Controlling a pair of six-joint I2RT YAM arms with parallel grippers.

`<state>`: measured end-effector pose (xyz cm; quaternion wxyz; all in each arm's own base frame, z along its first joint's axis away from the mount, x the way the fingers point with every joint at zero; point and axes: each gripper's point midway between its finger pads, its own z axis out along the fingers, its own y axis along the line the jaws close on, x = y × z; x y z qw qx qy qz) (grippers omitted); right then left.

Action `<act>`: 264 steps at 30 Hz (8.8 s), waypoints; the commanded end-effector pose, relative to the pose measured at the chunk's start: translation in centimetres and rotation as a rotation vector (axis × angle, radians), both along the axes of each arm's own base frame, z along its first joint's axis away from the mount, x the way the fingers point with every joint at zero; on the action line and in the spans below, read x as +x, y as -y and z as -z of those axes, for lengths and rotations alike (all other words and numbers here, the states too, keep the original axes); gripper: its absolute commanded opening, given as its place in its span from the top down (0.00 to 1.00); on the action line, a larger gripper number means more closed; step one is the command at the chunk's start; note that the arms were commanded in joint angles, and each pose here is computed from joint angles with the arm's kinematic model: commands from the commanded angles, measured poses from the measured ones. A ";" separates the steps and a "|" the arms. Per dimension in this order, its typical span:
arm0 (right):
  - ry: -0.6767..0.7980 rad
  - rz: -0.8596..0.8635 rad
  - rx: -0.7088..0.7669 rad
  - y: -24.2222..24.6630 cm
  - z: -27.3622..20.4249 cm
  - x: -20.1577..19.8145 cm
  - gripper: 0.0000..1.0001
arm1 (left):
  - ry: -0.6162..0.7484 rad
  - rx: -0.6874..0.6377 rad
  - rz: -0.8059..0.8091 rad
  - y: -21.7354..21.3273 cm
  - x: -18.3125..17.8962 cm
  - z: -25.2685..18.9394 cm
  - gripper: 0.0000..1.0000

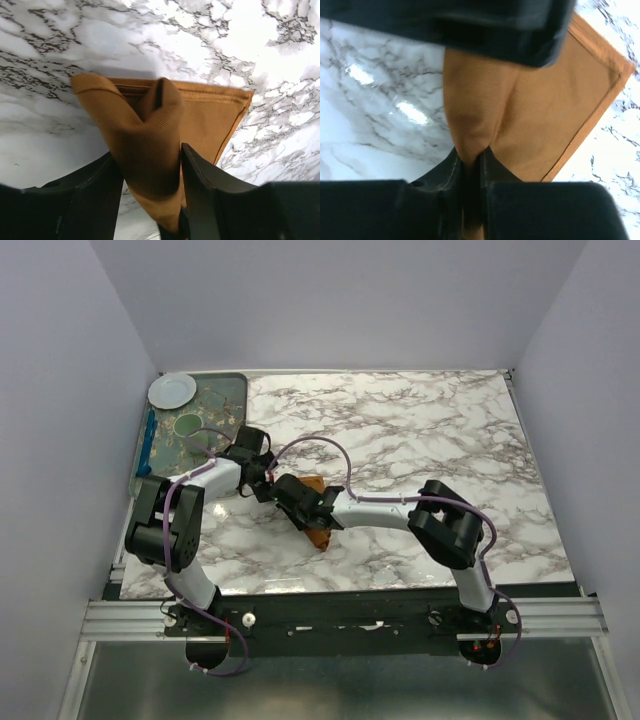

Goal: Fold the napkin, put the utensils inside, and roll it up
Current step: Roll the napkin with the utensil

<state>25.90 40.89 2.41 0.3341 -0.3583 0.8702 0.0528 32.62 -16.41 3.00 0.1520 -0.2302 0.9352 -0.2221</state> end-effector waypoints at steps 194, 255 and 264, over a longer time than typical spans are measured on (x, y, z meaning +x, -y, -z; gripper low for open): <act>-0.945 -0.021 0.787 5.7 2.8 -0.3 0.80 | 0.078 -0.005 0.070 3.6 0.7 -0.4 0.16; 0.056 0.050 -0.116 5.5 1.3 2.3 0.64 | 0.040 -0.016 0.114 3.4 0.7 0.1 0.53; -0.273 0.050 0.245 4.3 0.5 1.6 0.71 | 0.121 0.015 0.092 0.9 1.6 -3.0 0.27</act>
